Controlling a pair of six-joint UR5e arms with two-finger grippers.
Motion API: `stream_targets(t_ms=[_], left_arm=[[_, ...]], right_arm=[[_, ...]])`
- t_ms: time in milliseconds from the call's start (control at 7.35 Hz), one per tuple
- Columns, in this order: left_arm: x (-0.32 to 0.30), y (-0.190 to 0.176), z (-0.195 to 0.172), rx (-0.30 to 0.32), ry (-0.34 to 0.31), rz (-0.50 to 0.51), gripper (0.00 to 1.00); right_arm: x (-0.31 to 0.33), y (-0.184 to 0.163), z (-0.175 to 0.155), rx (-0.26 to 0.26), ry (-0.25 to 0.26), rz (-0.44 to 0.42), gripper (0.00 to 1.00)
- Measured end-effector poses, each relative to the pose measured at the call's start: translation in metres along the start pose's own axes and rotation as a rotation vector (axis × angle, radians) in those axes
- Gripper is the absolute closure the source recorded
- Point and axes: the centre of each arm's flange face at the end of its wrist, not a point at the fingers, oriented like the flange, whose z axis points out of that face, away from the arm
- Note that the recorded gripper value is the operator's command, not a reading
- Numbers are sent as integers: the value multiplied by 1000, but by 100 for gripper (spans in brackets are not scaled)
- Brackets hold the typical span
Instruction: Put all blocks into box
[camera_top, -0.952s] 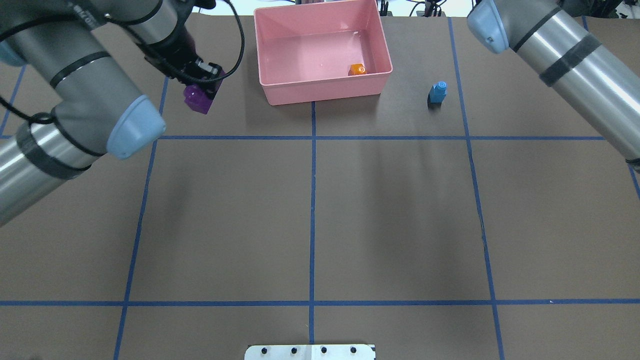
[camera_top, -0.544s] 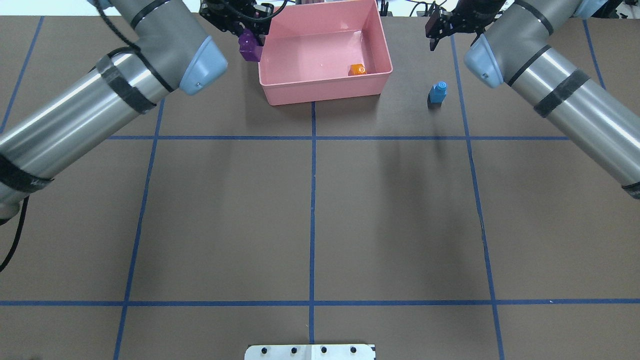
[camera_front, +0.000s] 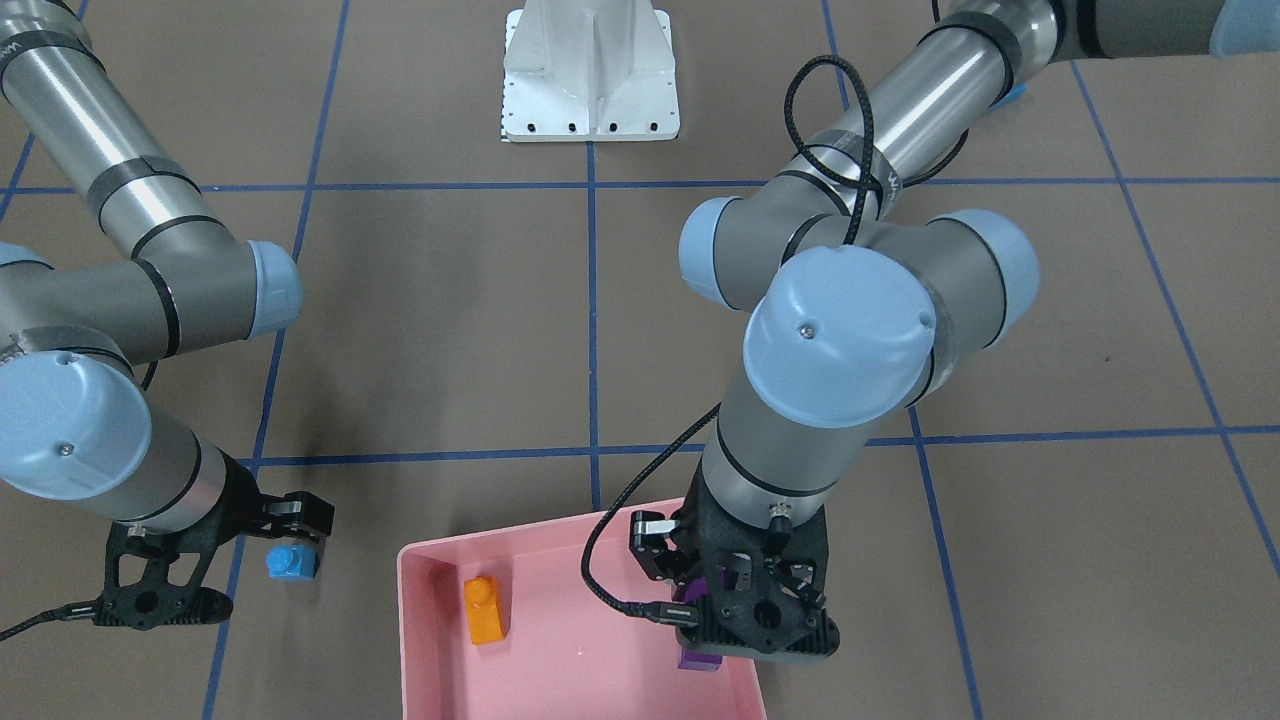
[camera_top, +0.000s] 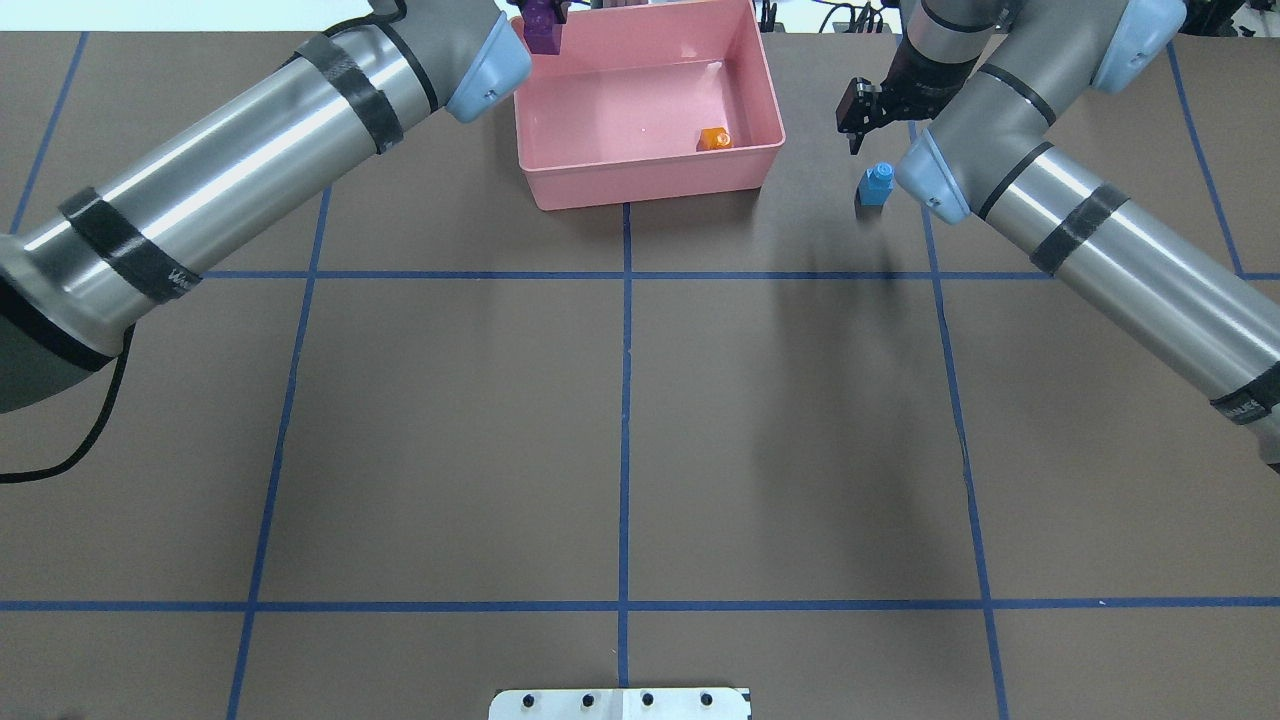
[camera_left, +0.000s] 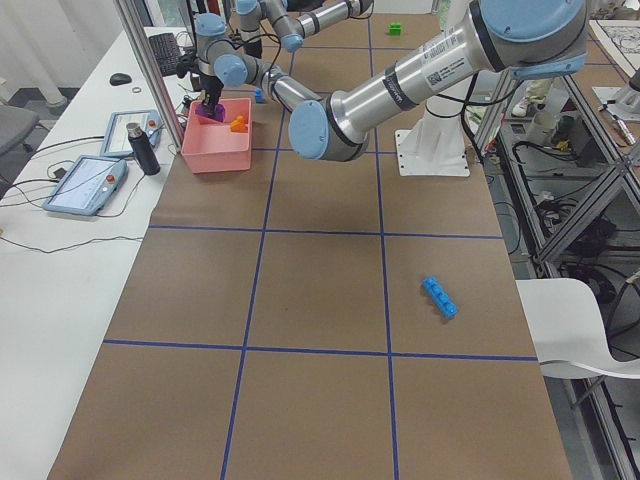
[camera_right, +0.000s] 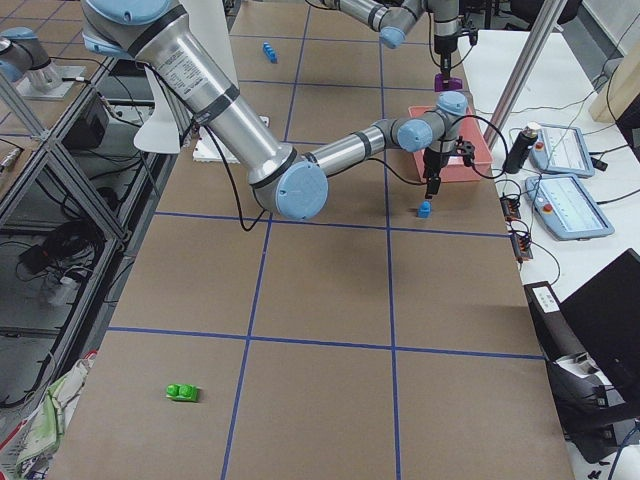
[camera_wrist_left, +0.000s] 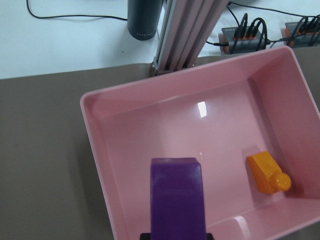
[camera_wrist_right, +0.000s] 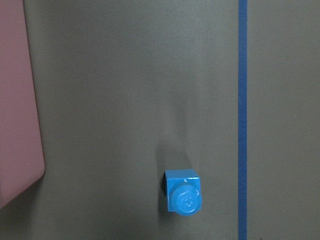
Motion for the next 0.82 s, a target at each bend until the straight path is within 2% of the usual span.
stream_targets(t_ms=[408, 680, 816], left_arm=[[8, 9, 37, 41, -56, 18, 100], [12, 15, 47, 45, -66, 27, 100], [12, 16, 48, 45, -67, 28, 100]], right_arm=[[14, -9, 29, 10, 57, 11, 0], [22, -24, 60, 42, 49, -8, 0], [14, -29, 63, 49, 42, -11, 0]])
